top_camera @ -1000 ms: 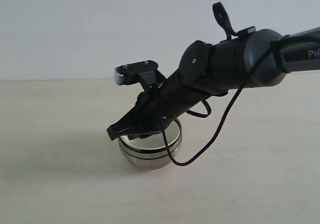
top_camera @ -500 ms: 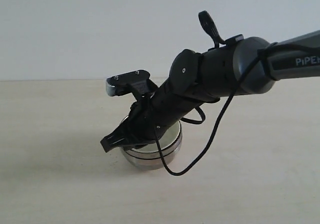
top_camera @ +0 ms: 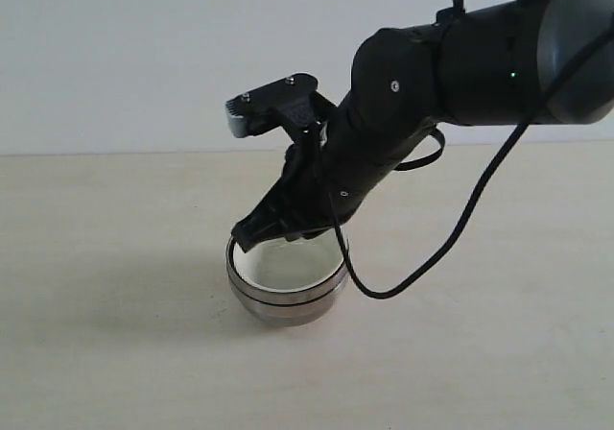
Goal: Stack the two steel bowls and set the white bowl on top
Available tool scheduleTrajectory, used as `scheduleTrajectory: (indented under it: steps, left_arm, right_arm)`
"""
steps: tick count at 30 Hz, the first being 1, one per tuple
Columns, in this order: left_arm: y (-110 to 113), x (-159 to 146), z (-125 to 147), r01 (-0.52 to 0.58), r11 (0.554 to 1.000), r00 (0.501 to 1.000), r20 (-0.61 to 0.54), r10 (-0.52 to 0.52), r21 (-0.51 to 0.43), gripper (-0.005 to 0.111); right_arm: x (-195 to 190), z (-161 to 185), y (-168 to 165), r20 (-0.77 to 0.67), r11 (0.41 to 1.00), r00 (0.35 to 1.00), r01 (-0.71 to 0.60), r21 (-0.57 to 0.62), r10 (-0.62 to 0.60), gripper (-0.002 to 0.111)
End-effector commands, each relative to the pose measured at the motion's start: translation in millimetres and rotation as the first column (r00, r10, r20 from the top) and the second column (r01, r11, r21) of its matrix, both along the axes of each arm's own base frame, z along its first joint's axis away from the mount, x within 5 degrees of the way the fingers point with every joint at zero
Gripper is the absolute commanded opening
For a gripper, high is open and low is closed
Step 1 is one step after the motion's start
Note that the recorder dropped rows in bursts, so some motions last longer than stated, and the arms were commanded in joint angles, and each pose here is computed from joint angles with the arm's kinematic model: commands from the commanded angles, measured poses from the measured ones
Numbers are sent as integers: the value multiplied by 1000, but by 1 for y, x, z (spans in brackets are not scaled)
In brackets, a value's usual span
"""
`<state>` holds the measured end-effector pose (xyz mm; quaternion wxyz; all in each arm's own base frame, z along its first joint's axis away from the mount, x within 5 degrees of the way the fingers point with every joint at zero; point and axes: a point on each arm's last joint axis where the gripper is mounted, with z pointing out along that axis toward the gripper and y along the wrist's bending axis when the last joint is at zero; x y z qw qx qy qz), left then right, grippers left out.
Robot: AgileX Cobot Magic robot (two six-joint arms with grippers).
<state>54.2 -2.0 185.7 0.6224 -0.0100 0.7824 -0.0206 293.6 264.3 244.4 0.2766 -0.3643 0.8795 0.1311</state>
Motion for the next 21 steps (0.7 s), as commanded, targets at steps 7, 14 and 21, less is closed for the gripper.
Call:
scheduleTrajectory:
  steps: [7, 14, 21]
  left_arm:
    - [0, 0, 0, 3, 1000, 1000, 7, -3, -5, 4]
    - [0, 0, 0, 3, 1000, 1000, 7, -3, -5, 4]
    - [0, 0, 0, 3, 1000, 1000, 7, -3, -5, 4]
  right_arm:
    - [17, -18, -40, 23, 976, 983, 183, -115, -182, 0]
    - [14, -38, -42, 65, 983, 982, 178, -38, -175, 0]
    - [13, -41, -42, 74, 984, 981, 180, -18, -178, 0]
